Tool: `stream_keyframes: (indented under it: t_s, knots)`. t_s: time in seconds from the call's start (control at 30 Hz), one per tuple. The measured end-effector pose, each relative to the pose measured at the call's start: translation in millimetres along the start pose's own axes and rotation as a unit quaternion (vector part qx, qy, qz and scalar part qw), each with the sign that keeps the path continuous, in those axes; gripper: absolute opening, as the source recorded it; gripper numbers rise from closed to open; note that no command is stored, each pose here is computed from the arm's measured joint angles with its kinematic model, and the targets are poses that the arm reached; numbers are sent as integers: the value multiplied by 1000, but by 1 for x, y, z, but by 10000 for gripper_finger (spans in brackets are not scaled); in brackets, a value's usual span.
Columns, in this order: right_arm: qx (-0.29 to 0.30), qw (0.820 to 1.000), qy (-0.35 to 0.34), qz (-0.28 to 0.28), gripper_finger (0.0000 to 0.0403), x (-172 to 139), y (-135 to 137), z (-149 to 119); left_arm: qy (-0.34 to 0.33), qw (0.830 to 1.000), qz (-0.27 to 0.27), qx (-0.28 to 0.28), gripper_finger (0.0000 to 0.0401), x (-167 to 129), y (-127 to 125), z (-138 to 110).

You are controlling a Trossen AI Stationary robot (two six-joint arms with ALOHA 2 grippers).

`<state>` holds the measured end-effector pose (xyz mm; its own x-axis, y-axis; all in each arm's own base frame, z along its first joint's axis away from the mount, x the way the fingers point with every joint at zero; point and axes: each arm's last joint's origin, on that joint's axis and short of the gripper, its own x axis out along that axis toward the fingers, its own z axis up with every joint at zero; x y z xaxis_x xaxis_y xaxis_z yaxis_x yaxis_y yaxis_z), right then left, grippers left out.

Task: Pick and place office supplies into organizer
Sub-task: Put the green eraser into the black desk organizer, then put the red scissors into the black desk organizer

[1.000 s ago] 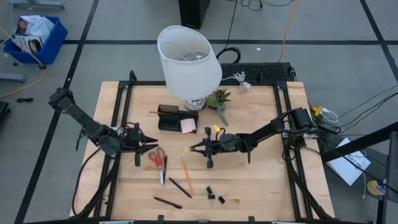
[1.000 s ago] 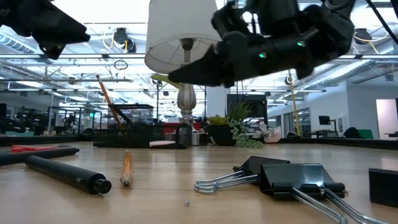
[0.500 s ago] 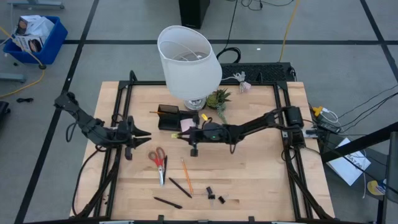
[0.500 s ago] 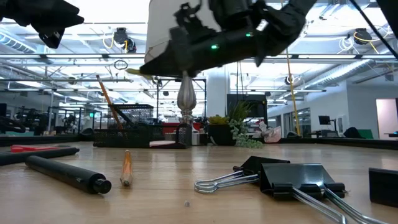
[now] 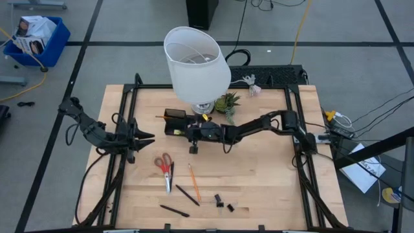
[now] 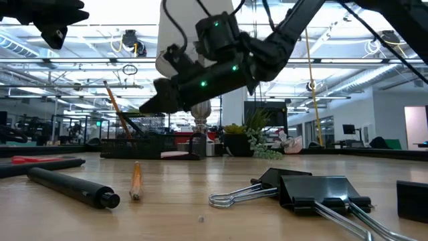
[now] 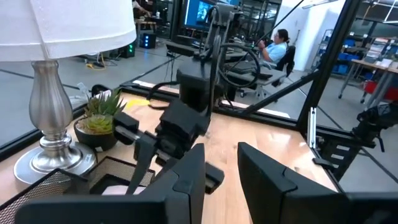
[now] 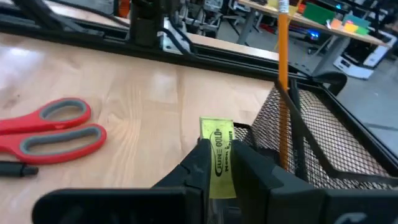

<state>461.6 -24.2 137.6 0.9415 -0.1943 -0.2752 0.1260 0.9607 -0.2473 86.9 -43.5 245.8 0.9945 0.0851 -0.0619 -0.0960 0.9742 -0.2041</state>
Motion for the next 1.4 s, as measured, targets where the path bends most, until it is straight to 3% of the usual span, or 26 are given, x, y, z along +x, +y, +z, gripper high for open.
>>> stream_keyframes:
  t_s: [0.4, 0.53, 0.63, 1.07, 1.23, 1.33, 1.4]
  knots:
    - [-12, 1000, -19, 13, 45, 31, -14, -5, 10, 999, -32, -31, 97, 0, -2, -1]
    - [-27, 999, 14, -26, 51, 33, -18, -13, 11, 999, -36, -35, 97, 0, -2, -1]
    - [-41, 998, 22, -49, 65, 33, -19, -14, 11, 999, -36, -35, 97, 0, -2, -1]
    - [-35, 998, 18, -48, 145, 33, -18, -13, 11, 998, -36, -41, 97, 0, -2, -1]
    - [13, 999, 13, -35, 149, 30, -5, -7, 16, 998, -39, -37, 97, 0, -2, -2]
    - [50, 997, 51, -11, 147, 23, 10, -2, 27, 999, -38, -28, 97, 0, -2, -4]
    - [41, 995, 94, 17, 145, 15, 23, 0, 35, 999, -36, -21, 97, 0, -1, -6]
